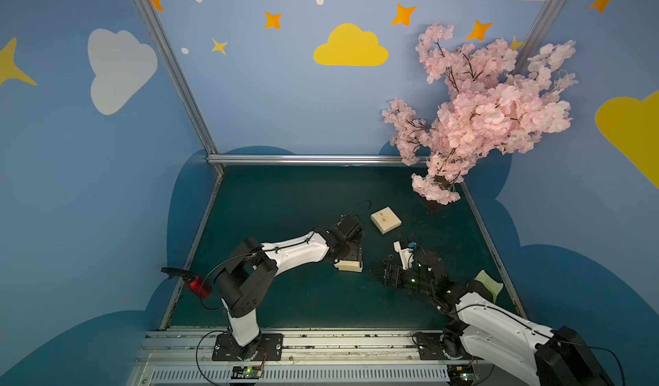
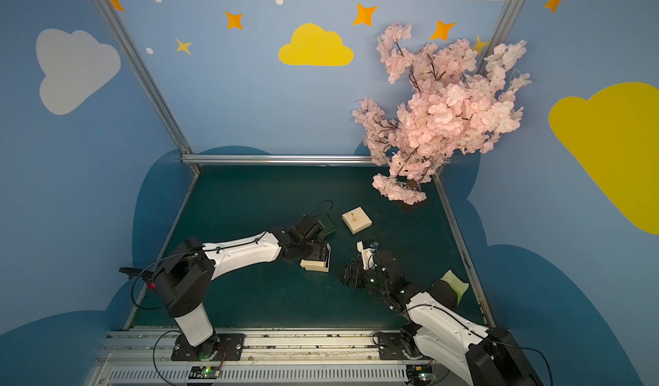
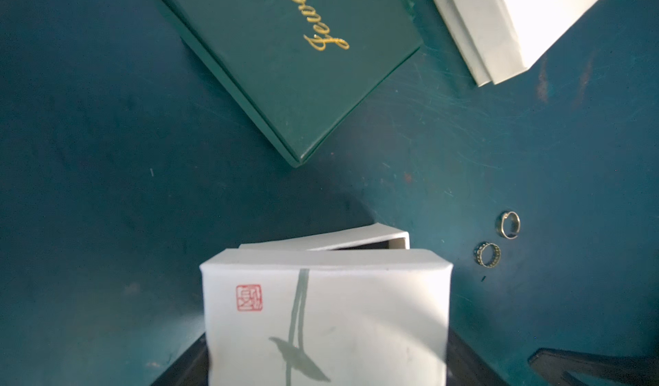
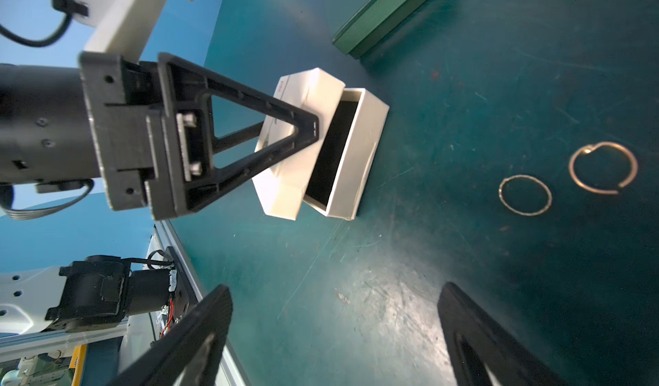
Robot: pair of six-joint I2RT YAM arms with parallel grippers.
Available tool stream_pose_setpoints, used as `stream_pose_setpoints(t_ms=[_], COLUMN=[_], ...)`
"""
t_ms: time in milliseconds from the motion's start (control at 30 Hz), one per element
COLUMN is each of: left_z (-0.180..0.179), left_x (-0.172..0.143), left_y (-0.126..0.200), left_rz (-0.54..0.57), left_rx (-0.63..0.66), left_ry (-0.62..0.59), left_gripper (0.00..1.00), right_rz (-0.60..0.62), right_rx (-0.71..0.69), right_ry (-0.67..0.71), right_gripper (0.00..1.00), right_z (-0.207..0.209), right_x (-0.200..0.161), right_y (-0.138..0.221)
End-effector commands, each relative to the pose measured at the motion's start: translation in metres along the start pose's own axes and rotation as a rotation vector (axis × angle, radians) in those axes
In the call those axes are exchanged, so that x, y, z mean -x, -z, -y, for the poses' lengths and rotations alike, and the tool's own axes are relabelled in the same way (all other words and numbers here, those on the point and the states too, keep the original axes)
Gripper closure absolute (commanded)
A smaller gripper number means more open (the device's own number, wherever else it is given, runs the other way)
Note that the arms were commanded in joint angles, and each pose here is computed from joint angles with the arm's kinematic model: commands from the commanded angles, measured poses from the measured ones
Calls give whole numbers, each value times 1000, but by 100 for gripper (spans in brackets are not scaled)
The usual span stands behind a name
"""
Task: Take the rings out of the lift-off lid box
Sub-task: Close the lid on the jewelry box.
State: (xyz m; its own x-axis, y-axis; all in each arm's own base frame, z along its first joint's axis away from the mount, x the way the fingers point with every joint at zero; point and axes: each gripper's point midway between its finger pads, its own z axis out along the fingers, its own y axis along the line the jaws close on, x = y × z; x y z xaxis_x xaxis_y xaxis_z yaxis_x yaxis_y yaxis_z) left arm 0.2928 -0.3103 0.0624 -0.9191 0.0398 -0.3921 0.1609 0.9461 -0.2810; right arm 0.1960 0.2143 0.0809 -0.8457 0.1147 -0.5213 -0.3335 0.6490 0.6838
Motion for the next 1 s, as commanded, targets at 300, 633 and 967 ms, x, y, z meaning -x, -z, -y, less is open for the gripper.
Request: stream_pose_setpoints(t_ms=[300,633,967], left_z=[9,16,16], left_x=[0,-1,1], left_y=[-3,-4,-6], left_rz=[-14,-25,-22], left_rx=[6,11,25], left_ry=[-23,-46,-53], left_gripper=[13,9,5], right_rz=[1,-14,-28], right_rx=[30,40,32], right_ry=[18,23,20], right_gripper=[8,8,8], right_z=[-8,-10,-8], right_x=[2,3,0], right_y=[-7,-15,-20])
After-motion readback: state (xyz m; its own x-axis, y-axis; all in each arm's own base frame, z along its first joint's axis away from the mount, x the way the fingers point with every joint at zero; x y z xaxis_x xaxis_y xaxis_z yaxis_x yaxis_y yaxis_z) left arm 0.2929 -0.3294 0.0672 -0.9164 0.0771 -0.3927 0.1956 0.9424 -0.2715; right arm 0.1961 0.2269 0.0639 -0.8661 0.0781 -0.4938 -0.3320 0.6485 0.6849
